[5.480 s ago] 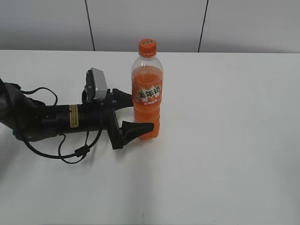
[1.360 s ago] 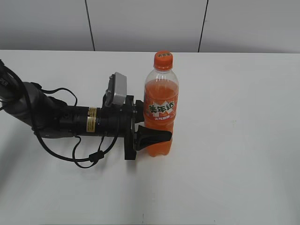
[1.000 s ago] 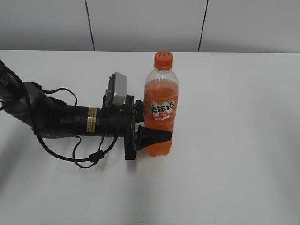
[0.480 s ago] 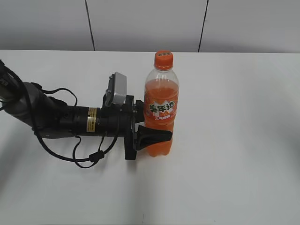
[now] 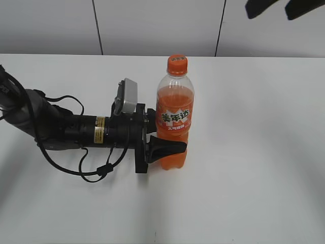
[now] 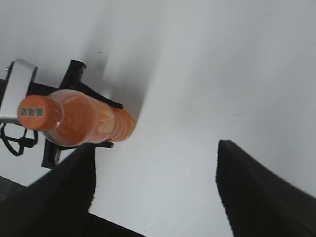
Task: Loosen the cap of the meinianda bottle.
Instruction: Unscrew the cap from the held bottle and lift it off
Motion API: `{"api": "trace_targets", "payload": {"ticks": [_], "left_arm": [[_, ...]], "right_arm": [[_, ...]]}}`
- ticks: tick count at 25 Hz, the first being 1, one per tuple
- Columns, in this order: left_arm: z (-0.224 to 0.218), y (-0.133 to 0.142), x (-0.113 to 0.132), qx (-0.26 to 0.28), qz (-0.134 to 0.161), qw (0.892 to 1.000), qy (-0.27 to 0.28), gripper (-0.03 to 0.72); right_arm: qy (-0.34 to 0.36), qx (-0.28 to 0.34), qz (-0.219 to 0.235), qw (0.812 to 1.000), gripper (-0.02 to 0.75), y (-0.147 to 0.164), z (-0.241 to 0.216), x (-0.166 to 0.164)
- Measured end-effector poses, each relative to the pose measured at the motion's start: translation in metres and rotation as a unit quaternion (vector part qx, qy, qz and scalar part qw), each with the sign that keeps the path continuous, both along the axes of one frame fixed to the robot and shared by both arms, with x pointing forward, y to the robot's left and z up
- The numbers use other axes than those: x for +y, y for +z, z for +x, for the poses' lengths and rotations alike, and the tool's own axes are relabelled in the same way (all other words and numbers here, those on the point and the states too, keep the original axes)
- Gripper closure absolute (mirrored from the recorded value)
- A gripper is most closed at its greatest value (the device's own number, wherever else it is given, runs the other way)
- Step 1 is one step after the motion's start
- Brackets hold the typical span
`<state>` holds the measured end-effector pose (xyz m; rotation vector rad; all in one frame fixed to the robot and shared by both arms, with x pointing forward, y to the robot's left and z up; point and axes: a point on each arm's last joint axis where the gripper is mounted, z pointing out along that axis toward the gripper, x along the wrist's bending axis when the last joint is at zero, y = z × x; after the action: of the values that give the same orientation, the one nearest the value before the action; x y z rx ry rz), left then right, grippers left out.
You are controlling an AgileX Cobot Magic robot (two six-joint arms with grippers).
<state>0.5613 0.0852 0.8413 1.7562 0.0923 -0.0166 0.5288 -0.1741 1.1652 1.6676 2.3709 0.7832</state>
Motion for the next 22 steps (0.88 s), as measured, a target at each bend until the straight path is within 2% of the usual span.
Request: {"api": "trace_targets", "payload": {"ticks": [8,14,22], "left_arm": [[0.000,0.000,0.000,0.000,0.000,1.000,0.000,0.283],[0.000,0.000,0.000,0.000,0.000,1.000,0.000,0.283],[0.000,0.000,0.000,0.000,0.000,1.000,0.000,0.283]], "right_arm": [[-0.007,0.054,0.018,0.998,0.172,-0.026,0.027,0.044],[0.000,0.087,0.032,0.996,0.172,-0.037,0.021,0.070],[-0.002,0.121,0.060,0.991,0.172,-0.042,0.014,0.089]]}}
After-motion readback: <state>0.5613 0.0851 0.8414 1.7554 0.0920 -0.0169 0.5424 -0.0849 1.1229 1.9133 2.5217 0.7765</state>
